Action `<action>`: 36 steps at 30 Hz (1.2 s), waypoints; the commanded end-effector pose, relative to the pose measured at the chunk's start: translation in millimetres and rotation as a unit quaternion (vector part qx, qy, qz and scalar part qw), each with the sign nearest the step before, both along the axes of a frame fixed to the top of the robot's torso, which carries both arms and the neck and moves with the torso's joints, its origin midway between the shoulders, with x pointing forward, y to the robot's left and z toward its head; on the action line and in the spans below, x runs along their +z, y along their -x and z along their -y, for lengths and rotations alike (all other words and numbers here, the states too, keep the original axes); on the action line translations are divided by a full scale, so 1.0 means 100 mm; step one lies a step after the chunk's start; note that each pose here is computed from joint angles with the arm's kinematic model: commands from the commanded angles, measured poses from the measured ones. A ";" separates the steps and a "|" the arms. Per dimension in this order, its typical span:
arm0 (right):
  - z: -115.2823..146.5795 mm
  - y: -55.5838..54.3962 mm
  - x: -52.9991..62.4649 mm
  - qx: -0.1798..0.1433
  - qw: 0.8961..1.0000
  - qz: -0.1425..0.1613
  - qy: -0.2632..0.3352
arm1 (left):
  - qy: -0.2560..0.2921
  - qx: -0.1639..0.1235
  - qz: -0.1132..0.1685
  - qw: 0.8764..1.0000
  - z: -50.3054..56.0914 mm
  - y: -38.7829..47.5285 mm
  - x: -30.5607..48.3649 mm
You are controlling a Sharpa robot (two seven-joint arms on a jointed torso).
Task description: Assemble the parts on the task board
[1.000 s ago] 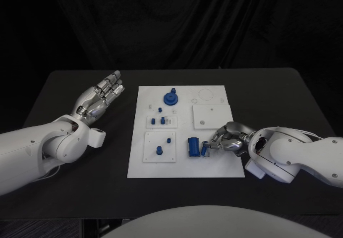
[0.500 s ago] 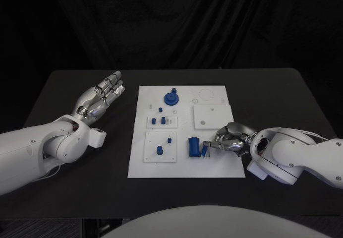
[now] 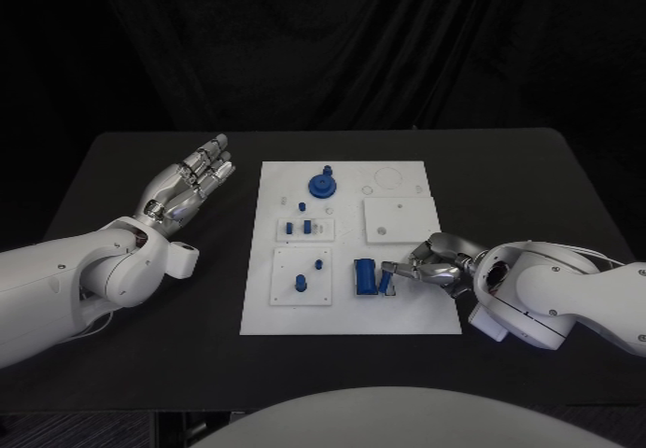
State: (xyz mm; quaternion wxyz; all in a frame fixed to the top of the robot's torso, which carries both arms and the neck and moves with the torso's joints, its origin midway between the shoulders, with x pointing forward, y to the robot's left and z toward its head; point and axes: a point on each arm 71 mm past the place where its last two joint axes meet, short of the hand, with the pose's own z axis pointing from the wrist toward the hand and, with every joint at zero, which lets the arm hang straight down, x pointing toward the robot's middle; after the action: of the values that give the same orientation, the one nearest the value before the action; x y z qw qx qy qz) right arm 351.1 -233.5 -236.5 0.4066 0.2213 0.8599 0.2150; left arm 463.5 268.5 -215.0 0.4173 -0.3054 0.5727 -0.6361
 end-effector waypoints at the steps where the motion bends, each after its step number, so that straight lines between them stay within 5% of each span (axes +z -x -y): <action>1: 0.01 0.01 -0.04 -0.005 1.000 -0.023 0.012 | 0.006 -0.006 0.000 1.000 0.02 0.007 0.001; 36: -0.12 -0.02 -0.09 0.016 0.999 -0.032 0.012 | 0.005 -0.010 -0.005 1.000 0.03 0.003 -0.011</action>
State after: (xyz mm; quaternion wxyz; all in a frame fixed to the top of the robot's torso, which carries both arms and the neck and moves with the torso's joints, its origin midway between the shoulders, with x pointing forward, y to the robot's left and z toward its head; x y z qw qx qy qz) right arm 354.1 -221.0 -243.9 0.3857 0.2119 0.8729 0.2108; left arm 463.9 267.5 -216.2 0.4121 -0.3067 0.5766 -0.6353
